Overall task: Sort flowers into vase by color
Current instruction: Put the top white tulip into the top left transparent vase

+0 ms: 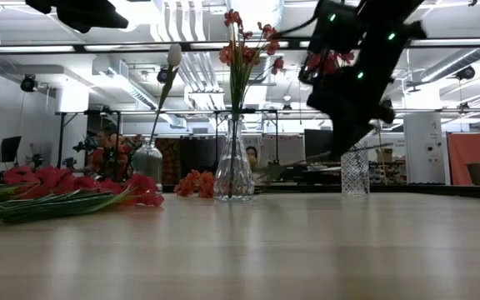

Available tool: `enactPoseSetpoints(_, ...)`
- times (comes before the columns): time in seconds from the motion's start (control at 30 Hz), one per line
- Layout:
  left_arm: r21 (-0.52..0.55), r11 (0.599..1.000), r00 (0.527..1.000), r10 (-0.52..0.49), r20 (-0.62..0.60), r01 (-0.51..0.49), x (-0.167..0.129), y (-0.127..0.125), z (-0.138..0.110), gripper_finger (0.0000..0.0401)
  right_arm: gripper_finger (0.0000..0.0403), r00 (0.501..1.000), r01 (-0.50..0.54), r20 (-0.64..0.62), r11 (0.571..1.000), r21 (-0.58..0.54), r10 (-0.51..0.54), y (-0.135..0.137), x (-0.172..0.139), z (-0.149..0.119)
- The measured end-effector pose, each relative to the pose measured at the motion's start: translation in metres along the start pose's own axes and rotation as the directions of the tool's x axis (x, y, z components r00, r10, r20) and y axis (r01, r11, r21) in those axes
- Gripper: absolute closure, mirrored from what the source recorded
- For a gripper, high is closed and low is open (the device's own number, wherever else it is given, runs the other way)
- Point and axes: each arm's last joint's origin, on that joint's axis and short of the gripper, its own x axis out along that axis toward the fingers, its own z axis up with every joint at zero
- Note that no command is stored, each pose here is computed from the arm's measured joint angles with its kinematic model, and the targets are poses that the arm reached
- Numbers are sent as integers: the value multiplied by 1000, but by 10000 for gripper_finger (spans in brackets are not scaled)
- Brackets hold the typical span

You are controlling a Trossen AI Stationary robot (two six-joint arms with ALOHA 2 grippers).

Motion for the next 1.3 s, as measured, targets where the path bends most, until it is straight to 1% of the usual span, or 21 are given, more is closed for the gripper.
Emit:
enactPoseSetpoints(0.17,0,1000,1000,0,1,0,0,0,0,234,390,999,-39,26,999,2,39,11,-26,-16)
enactPoseSetpoints(0.43,-23,1000,1000,-4,30,5,0,0,3,234,390,977,-67,207,996,56,54,19,-67,-33)
enactPoseSetpoints(0.57,-66,998,996,-10,88,16,0,-1,10,234,390,951,-57,307,996,69,33,21,-81,-41)
enactPoseSetpoints(0.73,-154,987,981,-14,195,44,-1,-3,22,234,390,916,-27,401,997,72,-4,25,-87,-48)
enactPoseSetpoints(0.87,-181,982,972,-15,234,59,6,-10,27,234,390,905,-14,426,997,70,-18,27,-87,-53)
enactPoseSetpoints(0.97,-186,981,970,-15,244,62,14,-16,27,234,390,900,-21,437,998,58,-6,29,-88,-59)
enactPoseSetpoints(1.13,-167,984,965,-15,264,61,27,-27,28,234,390,887,-82,458,996,37,56,28,-104,-67)
enactPoseSetpoints(1.3,-149,987,953,-11,304,59,31,-30,31,234,390,864,-130,493,991,22,102,26,-118,-73)
